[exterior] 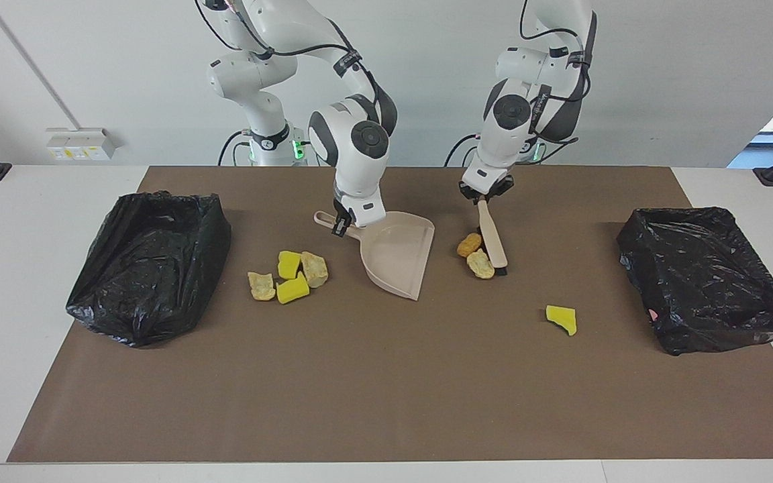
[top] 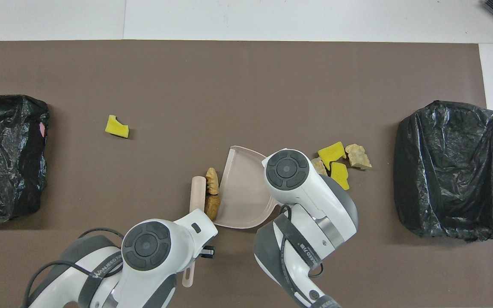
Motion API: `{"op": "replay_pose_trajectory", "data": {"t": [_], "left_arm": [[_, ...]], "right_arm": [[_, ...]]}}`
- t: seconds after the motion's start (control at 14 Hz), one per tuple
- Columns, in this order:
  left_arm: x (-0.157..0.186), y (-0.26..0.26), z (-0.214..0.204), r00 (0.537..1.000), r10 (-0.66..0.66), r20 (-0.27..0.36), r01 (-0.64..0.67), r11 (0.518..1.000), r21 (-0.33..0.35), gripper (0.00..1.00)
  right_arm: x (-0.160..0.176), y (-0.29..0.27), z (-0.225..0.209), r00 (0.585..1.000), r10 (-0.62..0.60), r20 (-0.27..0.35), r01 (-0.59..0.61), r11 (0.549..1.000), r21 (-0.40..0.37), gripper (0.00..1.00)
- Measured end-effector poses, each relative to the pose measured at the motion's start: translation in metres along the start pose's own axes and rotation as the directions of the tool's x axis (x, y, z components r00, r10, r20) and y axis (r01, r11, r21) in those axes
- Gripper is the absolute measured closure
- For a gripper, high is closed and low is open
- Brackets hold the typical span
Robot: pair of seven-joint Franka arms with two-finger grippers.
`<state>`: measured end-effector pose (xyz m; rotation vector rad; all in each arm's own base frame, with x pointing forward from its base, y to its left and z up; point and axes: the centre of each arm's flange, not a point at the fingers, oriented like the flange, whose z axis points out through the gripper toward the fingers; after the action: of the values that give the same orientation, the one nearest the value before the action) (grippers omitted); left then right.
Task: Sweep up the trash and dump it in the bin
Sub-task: 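Sweep the bread pieces into the dustpan with the left gripper's brush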
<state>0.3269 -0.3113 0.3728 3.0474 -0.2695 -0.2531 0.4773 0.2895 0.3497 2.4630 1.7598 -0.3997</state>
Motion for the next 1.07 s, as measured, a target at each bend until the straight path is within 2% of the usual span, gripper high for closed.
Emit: {"op": "replay_pose_trajectory", "data": {"t": [0.29, 0.57, 0.79, 1.07], "left_arm": [[0.016, 0.039, -0.026, 0.999, -0.004, -0.033, 0.002, 0.998, -0.065, 0.74], [0.033, 0.034, -0.034, 0.998, -0.049, -0.038, 0.045, 0.996, -0.080, 0.74], [0.067, -0.027, -0.040, 0.989, -0.146, -0.037, 0.144, 0.987, -0.067, 0.74], [0.132, -0.165, -0.063, 0.982, -0.157, -0.108, 0.160, 0.987, 0.017, 0.74]], "right_arm": [[0.000, 0.000, 0.000, 1.000, 0.000, 0.000, 0.000, 1.000, 0.000, 0.68], [0.000, 0.000, 0.000, 1.000, 0.000, 0.000, 0.000, 1.000, 0.000, 0.68], [0.000, -0.001, 0.000, 1.000, 0.000, 0.000, 0.000, 1.000, 0.000, 0.68], [0.000, -0.001, 0.000, 1.000, 0.000, 0.000, 0.000, 1.000, 0.000, 0.68]]}}
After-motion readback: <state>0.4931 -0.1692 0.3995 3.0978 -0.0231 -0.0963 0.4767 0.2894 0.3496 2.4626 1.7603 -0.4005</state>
